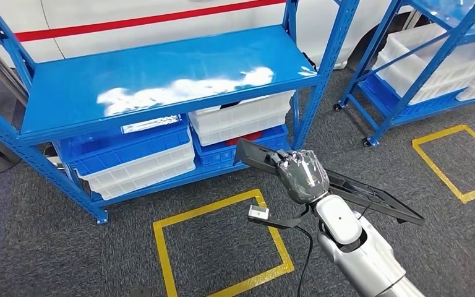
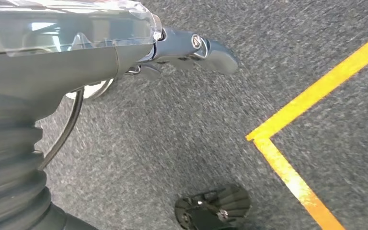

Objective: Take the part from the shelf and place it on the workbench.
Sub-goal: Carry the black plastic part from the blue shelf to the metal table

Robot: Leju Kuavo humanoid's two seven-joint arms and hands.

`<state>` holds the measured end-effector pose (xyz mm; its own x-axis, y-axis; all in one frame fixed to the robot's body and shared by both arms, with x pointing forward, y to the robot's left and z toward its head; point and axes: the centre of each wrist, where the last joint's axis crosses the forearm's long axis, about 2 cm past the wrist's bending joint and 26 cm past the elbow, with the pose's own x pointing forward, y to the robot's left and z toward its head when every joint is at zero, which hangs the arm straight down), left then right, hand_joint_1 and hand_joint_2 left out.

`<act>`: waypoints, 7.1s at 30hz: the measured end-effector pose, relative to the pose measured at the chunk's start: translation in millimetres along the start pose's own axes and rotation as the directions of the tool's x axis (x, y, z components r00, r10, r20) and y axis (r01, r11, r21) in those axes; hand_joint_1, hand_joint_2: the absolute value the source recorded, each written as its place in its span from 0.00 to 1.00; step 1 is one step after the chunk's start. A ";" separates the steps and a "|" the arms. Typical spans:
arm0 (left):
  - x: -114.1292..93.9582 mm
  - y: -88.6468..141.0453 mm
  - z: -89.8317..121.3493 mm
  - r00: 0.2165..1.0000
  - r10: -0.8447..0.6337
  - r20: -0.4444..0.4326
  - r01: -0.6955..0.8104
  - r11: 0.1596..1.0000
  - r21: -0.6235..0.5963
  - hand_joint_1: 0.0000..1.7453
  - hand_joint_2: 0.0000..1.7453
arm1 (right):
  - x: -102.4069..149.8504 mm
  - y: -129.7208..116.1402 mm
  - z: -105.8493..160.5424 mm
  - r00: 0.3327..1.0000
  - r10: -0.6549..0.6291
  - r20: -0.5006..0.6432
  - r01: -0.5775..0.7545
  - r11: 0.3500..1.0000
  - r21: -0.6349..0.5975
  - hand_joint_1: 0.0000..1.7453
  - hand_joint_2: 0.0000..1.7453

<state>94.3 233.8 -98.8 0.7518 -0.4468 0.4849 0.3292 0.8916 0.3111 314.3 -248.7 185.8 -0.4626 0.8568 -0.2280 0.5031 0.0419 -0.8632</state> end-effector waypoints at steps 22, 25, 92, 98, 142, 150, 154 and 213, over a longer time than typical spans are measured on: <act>1.6 -0.2 -0.4 1.000 -0.009 -0.014 0.009 1.000 -0.005 0.00 1.00 | 1.9 -0.6 8.3 1.000 0.008 -0.025 -0.008 1.000 -0.003 1.00 1.00; 1.0 0.3 -0.4 1.000 -0.016 -0.020 0.015 1.000 -0.006 0.00 1.00 | 3.1 -0.2 7.9 1.000 0.006 -0.025 -0.006 1.000 -0.003 1.00 1.00; -4.0 6.3 -1.1 0.999 -0.015 -0.035 0.015 1.000 -0.006 0.00 1.00 | -2.2 -4.1 14.6 0.998 0.008 -0.064 -0.009 1.000 -0.016 1.00 1.00; -3.4 6.5 -1.4 0.999 -0.014 -0.034 0.014 1.000 -0.006 0.00 1.00 | -2.6 -4.4 14.4 0.998 0.008 -0.064 -0.009 1.000 -0.017 1.00 1.00; -20.0 1.7 5.7 0.995 0.095 0.006 -0.095 0.995 0.032 0.00 1.00 | -16.9 4.3 -3.6 0.995 -0.036 -0.098 0.030 0.998 -0.057 1.00 1.00; -24.7 -1.8 8.4 0.998 0.059 -0.038 -0.060 0.998 -0.016 0.00 1.00 | -9.8 11.2 27.6 0.987 -0.054 -0.151 0.051 0.998 -0.021 1.00 1.00; -21.3 -1.0 6.9 0.998 0.055 -0.041 -0.056 0.998 -0.031 0.00 1.00 | -7.6 9.4 41.7 0.984 -0.043 -0.172 0.042 0.999 -0.005 1.00 1.00; -15.1 2.2 3.3 0.999 0.026 -0.039 -0.029 0.997 -0.069 0.00 1.00 | -12.2 5.3 53.2 0.977 -0.018 -0.214 0.021 1.000 0.016 1.00 1.00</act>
<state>81.8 242.2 -102.7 0.7819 -0.4199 0.4608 0.3460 0.9071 0.2396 283.7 -286.3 160.0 -0.3042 0.9461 -0.1109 0.4815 0.0523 -0.8749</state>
